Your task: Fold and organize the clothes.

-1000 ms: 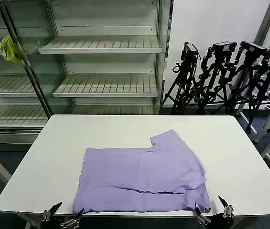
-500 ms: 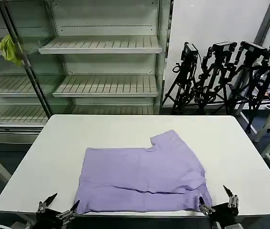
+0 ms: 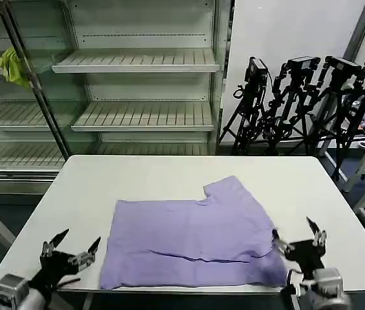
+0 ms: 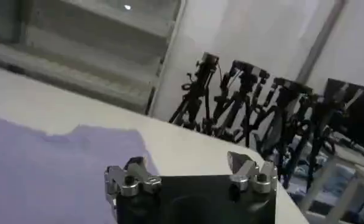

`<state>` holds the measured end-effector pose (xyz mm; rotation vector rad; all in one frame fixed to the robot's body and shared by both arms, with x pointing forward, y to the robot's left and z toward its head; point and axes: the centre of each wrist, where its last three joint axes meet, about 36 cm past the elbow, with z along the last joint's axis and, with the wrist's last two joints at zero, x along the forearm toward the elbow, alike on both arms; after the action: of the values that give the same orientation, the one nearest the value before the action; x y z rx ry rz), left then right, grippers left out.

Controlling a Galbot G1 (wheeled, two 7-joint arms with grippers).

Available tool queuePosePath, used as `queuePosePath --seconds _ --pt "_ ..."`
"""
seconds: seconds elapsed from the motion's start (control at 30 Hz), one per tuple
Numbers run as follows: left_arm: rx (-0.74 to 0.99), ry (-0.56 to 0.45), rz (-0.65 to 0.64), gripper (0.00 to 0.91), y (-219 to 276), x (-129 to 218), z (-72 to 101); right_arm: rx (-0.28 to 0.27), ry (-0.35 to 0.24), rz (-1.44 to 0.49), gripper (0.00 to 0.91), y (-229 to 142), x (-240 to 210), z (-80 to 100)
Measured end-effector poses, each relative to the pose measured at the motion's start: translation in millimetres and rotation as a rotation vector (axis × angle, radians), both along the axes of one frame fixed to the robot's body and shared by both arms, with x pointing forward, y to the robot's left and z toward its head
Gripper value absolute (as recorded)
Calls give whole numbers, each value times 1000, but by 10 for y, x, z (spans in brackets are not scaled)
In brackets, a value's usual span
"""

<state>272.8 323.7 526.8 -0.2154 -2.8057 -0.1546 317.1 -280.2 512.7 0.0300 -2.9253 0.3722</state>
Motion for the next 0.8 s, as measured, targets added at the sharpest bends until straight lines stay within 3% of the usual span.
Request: queuePosePath --seconds 0.2,0.43,0.63,0.8 --pt "-74 -8 -2 907 76 313 6 108 18 90 907 -73 548 33" --pt "-129 16 -5 907 153 675 -91 221 73 171 907 -70 1218 -73" --pt "-156 52 -17 907 160 881 -226 279 117 216 907 -15 1763 -171" --pt "-170 77 -32 907 157 1017 -319 291 147 239 907 30 2154 -222"
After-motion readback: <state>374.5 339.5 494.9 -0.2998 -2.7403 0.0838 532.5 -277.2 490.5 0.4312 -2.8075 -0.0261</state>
